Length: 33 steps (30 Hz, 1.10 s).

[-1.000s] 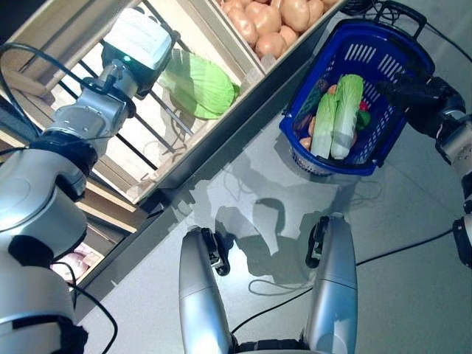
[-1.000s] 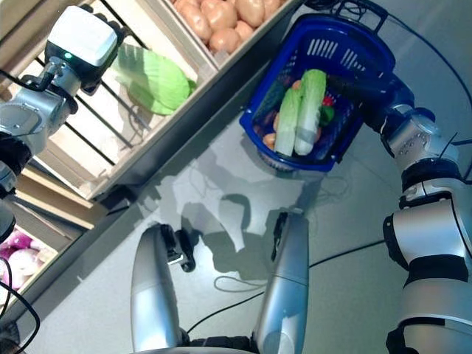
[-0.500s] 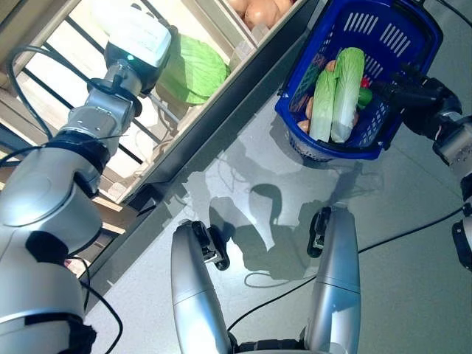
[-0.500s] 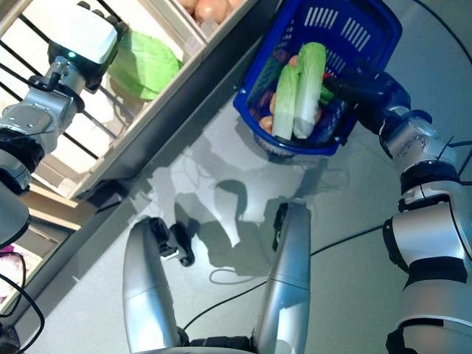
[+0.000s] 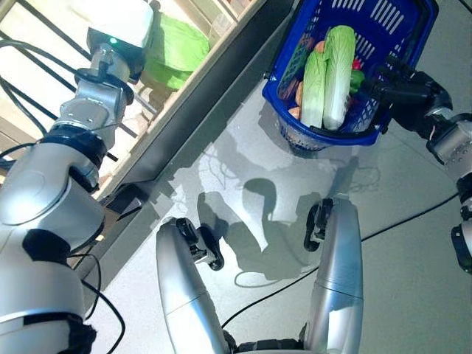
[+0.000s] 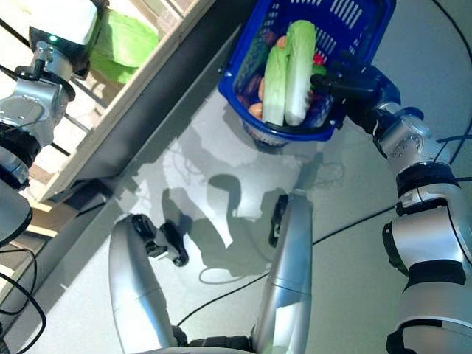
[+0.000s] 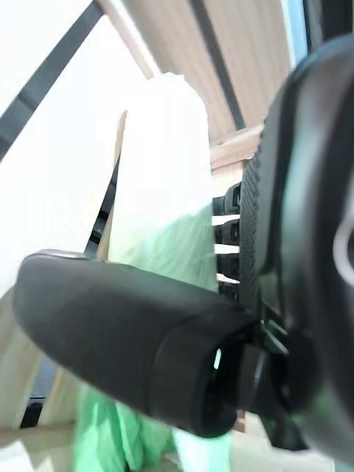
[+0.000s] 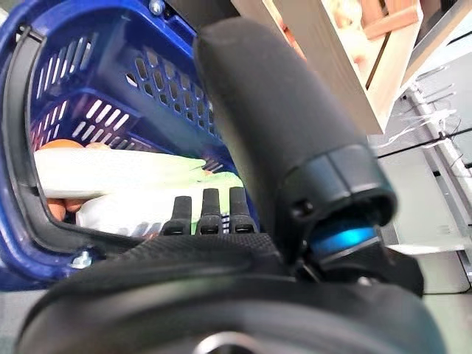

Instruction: Put vegetables into the basket

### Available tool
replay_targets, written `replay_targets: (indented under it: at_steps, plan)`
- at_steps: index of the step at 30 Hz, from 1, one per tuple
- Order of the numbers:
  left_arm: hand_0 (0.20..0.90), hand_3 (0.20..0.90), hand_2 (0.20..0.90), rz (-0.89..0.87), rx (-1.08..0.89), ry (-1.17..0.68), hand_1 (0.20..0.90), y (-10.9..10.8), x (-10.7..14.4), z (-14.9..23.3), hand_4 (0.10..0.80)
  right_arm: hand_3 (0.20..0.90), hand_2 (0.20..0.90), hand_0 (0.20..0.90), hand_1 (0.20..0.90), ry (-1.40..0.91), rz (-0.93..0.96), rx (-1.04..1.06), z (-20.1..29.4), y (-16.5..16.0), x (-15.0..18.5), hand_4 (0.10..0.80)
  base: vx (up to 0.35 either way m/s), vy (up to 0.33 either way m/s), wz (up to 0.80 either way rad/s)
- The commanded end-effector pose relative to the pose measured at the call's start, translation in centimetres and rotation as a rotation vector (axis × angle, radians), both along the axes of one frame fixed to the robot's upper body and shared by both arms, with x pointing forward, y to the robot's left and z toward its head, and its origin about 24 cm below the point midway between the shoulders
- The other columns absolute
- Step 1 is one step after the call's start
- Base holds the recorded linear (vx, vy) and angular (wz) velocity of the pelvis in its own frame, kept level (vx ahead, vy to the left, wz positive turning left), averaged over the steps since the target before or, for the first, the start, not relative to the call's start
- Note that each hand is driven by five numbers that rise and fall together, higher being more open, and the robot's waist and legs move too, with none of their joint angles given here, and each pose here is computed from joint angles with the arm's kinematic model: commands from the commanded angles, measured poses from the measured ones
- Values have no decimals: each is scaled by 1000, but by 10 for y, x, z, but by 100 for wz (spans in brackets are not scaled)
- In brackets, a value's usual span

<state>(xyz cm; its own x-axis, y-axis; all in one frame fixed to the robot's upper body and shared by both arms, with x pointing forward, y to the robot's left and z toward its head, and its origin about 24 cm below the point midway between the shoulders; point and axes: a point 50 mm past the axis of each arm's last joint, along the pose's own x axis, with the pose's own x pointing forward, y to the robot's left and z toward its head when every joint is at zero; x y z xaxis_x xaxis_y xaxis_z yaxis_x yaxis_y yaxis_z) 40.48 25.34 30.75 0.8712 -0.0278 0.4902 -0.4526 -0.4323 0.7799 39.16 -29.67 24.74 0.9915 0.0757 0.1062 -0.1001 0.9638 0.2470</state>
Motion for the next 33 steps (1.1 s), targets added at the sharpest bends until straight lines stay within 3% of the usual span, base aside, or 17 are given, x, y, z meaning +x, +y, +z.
replay_targets:
  at_steps: [1,2,3,17,26,33]
  plan:
    - [599,599,599,121,-96,38,599,27,-6,5,599,900,900,900,900,-222,28,123,19,-4,-6,800,0,0,0]
    - [599,599,599,118,-110,38,599,28,-6,4,599,900,900,900,900,-224,30,122,19,-3,-6,800,21,-21,-3]
    - [300,300,300,104,-180,49,300,30,-6,2,400,900,900,900,900,-233,40,128,20,-2,-7,800,0,0,0]
    - [300,300,300,59,-294,2,300,39,-10,-5,400,900,900,900,900,-252,147,200,9,17,-5,800,10,1,1]
    - [300,300,300,-42,-370,16,300,32,-8,-17,400,900,900,900,900,-194,128,193,-10,18,-4,800,-3,-5,2]
    - [300,300,300,-132,-594,12,300,44,-14,-42,400,900,900,900,900,-152,156,160,-38,27,-5,800,28,-15,0]
